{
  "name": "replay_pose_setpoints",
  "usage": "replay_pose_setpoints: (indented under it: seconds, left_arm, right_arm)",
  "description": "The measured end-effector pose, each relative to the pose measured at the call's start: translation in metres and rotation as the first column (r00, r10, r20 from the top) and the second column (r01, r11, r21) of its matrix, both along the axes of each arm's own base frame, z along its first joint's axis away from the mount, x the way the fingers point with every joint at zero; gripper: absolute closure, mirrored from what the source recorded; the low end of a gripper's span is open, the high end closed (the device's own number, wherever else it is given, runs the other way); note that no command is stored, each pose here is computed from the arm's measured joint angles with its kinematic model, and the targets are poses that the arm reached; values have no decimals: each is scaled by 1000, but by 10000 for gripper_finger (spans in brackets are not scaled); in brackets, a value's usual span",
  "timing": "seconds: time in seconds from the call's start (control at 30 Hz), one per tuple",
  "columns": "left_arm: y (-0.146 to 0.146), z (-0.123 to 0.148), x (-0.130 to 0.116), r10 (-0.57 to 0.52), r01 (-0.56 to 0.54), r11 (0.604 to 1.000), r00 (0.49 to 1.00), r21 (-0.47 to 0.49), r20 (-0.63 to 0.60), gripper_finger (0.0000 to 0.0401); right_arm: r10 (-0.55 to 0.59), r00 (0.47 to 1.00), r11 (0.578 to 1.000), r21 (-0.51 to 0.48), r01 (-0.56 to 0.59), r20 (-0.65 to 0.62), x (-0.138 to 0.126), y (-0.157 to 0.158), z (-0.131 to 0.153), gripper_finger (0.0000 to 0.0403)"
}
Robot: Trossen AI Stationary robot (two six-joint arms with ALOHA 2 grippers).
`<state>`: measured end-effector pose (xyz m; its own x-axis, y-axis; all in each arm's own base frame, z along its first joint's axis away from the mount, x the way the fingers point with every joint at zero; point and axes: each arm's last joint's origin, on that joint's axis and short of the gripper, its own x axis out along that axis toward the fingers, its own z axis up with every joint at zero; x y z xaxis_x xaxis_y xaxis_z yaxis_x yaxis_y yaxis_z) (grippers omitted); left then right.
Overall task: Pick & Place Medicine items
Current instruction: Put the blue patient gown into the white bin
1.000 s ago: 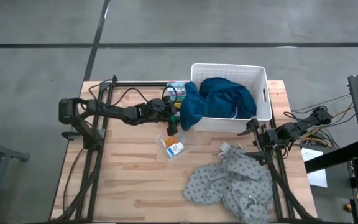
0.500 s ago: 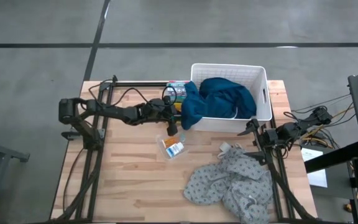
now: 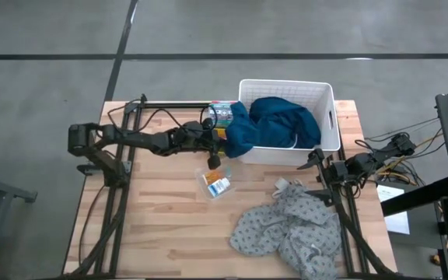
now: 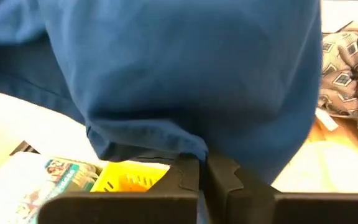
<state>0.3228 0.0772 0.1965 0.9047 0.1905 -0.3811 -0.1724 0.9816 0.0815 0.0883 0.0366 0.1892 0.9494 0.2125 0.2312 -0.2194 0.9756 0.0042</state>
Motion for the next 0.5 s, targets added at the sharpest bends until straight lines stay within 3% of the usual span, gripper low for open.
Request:
replay_pose_setpoints:
  seconds: [0.27,0.5]
  left_arm:
    - [-11,33,-13,-29,27,999,997,27,75,397]
    - [-26,69,-27,-118,87,980,978,179,174,397]
  right_arm:
    - [0,1000,1000,0,0,-1,0,0,0,23]
    - [0,1000,1000,0,0,-1,0,0,0,23]
